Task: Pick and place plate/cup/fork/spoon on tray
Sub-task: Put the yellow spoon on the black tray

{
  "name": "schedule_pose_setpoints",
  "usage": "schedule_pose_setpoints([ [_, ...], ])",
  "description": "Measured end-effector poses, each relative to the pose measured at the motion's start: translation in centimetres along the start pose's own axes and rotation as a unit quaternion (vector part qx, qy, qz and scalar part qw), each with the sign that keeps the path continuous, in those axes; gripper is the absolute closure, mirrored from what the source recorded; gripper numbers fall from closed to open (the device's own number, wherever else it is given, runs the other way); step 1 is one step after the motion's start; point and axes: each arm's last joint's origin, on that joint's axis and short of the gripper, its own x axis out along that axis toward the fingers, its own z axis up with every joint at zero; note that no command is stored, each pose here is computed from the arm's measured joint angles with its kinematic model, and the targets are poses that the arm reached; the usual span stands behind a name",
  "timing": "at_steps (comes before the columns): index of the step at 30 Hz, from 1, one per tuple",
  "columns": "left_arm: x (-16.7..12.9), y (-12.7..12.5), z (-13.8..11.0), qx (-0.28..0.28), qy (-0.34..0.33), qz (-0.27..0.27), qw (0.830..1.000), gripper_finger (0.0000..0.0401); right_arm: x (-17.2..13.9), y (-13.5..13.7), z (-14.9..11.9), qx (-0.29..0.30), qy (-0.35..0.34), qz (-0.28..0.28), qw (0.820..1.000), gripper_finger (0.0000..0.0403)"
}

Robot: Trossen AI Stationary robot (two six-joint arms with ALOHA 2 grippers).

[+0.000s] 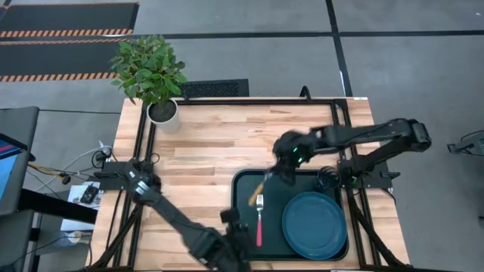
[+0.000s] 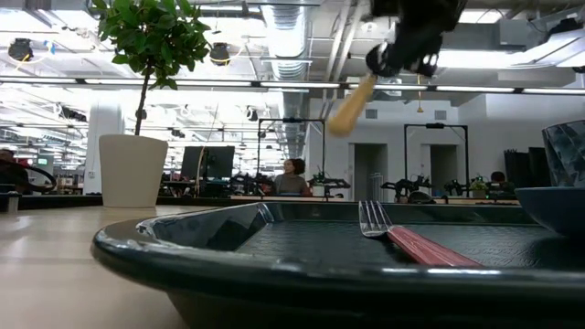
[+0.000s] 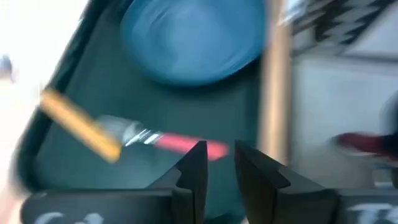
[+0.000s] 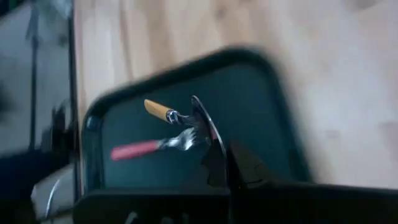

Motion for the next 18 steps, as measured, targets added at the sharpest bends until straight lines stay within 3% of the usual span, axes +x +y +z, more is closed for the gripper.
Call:
schedule_pose_setpoints([
  [3,-3.8,-0.5,1.6,0.0,-0.061,-0.081,0.995,0.035,3.3,1.0,0.0,-0.024,0.023,0.019,0.999,0.0401],
  [6,-7.7,0.4,2.9,-0.007,-0.103,-0.126,0.987,0.0374,5.8,1.9,-0.2,-0.043,0.06,0.032,0.997,0.0402],
  [12,-12.9,3.0,4.1,-0.053,-0.151,-0.142,0.977,0.0398,8.1,3.7,0.6,-0.075,0.094,0.083,0.989,0.0402],
  [18,-13.9,3.1,3.9,-0.038,-0.152,-0.154,0.976,0.04,9.4,4.2,2.5,-0.084,0.103,0.102,0.986,0.0402],
])
